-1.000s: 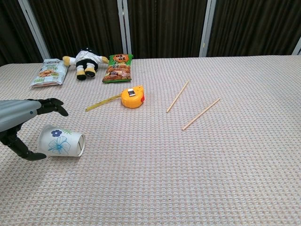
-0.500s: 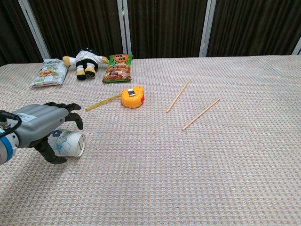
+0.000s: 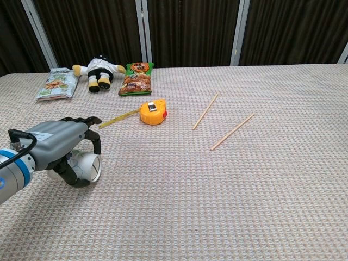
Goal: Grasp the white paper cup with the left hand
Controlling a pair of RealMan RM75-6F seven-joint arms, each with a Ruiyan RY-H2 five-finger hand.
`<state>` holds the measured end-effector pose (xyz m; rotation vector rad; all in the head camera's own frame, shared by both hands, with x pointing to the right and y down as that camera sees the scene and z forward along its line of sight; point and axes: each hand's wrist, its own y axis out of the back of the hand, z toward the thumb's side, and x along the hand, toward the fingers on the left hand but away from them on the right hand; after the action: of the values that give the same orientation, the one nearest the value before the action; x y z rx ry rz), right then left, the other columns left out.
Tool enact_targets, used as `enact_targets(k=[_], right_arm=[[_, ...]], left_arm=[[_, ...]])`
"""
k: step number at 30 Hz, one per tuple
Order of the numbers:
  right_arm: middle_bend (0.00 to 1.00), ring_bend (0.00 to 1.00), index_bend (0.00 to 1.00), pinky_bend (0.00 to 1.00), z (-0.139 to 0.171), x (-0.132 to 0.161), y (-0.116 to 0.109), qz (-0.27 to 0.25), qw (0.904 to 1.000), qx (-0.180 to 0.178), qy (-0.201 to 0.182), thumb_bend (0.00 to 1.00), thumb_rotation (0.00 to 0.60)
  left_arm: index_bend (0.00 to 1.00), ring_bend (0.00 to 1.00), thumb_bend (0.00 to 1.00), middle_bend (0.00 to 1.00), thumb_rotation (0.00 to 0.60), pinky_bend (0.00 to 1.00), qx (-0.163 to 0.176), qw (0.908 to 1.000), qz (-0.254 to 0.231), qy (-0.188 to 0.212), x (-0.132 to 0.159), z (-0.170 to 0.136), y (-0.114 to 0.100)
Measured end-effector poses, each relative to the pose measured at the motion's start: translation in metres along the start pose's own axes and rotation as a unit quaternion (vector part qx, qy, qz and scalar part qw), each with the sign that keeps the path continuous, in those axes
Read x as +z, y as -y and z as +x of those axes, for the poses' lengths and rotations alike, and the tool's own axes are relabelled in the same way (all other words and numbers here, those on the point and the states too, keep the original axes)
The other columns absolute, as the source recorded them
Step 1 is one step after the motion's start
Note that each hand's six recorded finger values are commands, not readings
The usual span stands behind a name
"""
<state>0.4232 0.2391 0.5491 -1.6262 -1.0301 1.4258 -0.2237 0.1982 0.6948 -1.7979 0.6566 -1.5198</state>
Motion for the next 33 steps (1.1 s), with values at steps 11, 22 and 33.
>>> enact_targets(k=[11,22,33], right_arm=[[0.00,0.00,0.00,0.00,0.000,0.001,0.002,0.002,1.0000,0.002,-0.001,0.05,0.600],[0.00,0.00,0.00,0.00,0.000,0.001,0.002,0.002,1.0000,0.003,-0.001,0.05,0.600],[0.00,0.00,0.00,0.00,0.000,0.001,0.003,0.004,1.0000,0.005,-0.002,0.05,0.600]], left_arm=[[0.44,0.00,0.14,0.00,0.600,0.00,0.064,0.9769,-0.195,0.060,0.017,-0.005,-0.019],[0.43,0.00,0.14,0.00,0.600,0.00,0.005,0.9269,-0.356,0.118,0.021,-0.002,0.008],[0.40,0.00,0.14,0.00,0.600,0.00,-0.020,0.9286,-0.350,0.122,0.005,-0.006,0.031]])
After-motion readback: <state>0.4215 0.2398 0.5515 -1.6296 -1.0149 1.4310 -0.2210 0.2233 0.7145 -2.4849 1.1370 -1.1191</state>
